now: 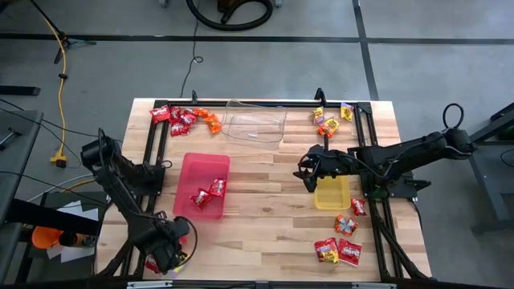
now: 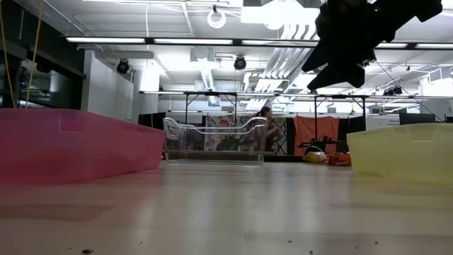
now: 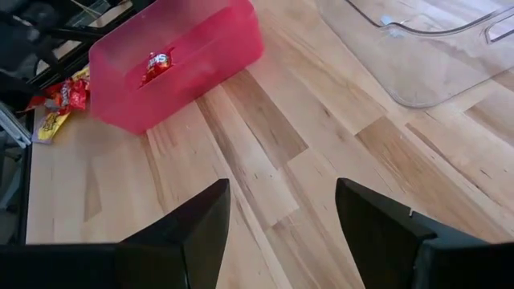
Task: Sort candy
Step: Put the red candy into the red bin
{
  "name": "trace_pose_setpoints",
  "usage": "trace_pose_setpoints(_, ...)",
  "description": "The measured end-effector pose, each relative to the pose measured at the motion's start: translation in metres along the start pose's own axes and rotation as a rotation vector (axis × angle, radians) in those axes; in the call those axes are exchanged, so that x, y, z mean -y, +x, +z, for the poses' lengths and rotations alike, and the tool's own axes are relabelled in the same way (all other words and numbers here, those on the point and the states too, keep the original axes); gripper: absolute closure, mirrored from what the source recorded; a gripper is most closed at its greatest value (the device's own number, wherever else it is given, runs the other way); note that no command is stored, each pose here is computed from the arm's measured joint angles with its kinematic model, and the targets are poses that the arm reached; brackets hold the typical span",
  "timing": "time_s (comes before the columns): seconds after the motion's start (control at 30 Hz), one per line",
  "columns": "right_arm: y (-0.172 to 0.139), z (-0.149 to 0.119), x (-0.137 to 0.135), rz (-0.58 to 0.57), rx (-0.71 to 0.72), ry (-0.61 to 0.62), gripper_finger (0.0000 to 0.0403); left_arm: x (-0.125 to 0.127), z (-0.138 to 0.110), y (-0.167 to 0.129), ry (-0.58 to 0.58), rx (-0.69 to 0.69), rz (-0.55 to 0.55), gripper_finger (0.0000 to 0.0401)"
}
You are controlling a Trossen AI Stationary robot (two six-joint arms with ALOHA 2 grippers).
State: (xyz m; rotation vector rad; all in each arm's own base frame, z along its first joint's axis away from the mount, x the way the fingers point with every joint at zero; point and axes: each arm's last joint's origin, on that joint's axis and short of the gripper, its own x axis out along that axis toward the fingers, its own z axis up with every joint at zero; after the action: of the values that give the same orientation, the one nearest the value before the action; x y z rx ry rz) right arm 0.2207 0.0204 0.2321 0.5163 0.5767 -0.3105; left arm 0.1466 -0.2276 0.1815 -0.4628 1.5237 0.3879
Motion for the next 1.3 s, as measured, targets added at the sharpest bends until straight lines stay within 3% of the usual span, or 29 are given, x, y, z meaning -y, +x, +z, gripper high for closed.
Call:
trace_pose_setpoints(0.17,0.000,0.000,0.000,0.000,0.000,0.000,0.0181,-0.004,0.004,0.019,-0.018,-0.020,-0.055,0.0211)
trace_pose_setpoints(0.33,0.000,0.000,0.000,0.000,0.000,0.000,0.0181,-0.015,0.007,0.028,-0.050,-0.022,0.000,0.0220)
trace_pose_setpoints(0.43,0.000,0.000,0.000,-0.001,0.000,0.000,0.0181,-0.015,0.009,0.029,-0.040,-0.022,-0.008,0.0259)
trace_pose_setpoints(0.5,0.000,0.000,0.000,-0.001,0.000,0.003,0.0181,-0.013,0.009,0.024,-0.031,-0.020,-0.038,0.0307)
trace_pose_setpoints(0.6,0.000,0.000,0.000,0.000,0.000,0.003,0.0181,-0.009,0.008,0.005,-0.008,-0.005,-0.117,0.0382)
trace_pose_setpoints(0.8,0.000,0.000,0.000,-0.007,0.005,0.001,0.0181,-0.014,0.010,-0.060,0.075,0.154,-0.368,0.0393)
trace_pose_setpoints(0.97,0.000,0.000,0.001,-0.021,0.016,0.001,0.0181,-0.037,0.025,-0.120,0.079,0.506,-0.519,0.0399)
trace_pose_setpoints(1.03,0.000,0.000,0.001,-0.020,0.016,0.001,0.0181,-0.050,0.035,-0.133,0.061,0.642,-0.498,0.0400)
trace_pose_setpoints(1.1,0.000,0.000,0.001,-0.020,0.016,0.013,0.0181,-0.063,0.046,-0.135,0.067,0.715,-0.406,0.0400)
trace_pose_setpoints(1.3,0.000,0.002,0.000,-0.011,0.028,0.027,0.0181,-0.092,0.085,-0.122,0.092,0.670,-0.064,0.0400)
